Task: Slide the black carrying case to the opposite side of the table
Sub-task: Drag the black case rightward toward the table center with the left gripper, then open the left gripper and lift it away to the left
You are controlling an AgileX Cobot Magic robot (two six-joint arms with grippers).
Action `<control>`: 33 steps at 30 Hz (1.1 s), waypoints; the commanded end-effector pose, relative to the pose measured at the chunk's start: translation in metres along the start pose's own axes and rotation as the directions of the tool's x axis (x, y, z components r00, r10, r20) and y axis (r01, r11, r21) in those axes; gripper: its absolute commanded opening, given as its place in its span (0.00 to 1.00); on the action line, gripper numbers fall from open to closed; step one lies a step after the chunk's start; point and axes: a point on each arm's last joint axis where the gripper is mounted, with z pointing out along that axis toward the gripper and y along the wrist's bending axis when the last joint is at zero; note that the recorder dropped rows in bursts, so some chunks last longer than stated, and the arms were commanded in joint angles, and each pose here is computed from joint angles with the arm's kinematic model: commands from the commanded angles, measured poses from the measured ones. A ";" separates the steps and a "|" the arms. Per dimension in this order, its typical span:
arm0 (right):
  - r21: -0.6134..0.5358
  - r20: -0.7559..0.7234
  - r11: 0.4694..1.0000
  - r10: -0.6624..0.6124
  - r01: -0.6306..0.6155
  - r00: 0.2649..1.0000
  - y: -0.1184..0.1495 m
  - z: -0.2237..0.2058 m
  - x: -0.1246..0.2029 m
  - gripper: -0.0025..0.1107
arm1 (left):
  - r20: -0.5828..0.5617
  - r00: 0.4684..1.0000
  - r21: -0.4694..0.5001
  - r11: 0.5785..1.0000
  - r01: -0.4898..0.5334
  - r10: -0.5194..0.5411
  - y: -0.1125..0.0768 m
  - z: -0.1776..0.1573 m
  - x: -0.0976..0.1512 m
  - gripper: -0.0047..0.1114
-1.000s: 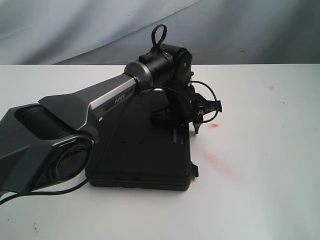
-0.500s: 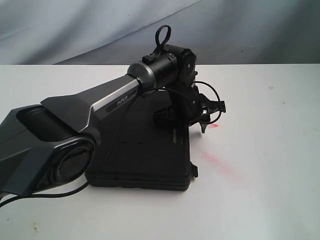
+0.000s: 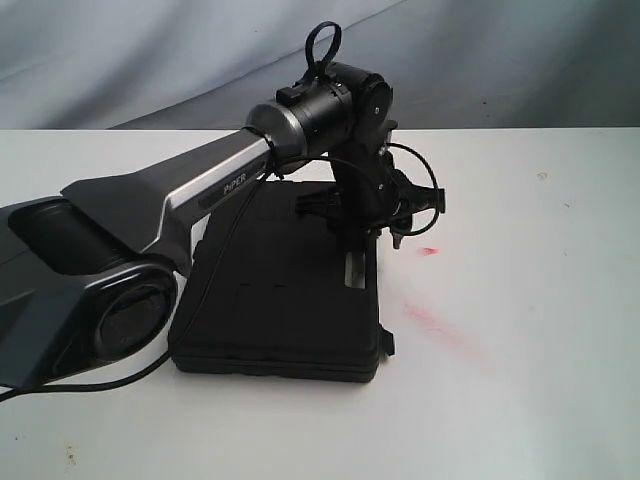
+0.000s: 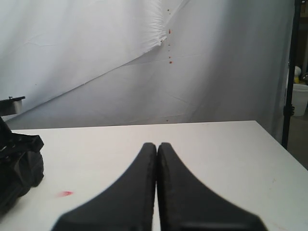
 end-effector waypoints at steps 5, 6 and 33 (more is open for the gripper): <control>0.007 0.006 1.000 0.008 -0.008 1.000 0.000 0.000 0.001 0.02 | 0.086 0.994 -0.003 0.998 -0.069 0.069 -0.008 -0.036 -0.003 0.50; 0.007 0.006 1.000 0.008 -0.008 1.000 0.000 0.000 0.001 0.02 | 0.104 0.991 -0.002 0.997 -0.080 0.080 -0.012 -0.045 -0.002 0.50; 0.008 0.006 1.000 0.000 0.000 1.000 0.000 0.000 0.001 0.02 | 0.359 0.910 0.039 0.970 -0.239 0.210 0.058 -0.152 0.115 0.50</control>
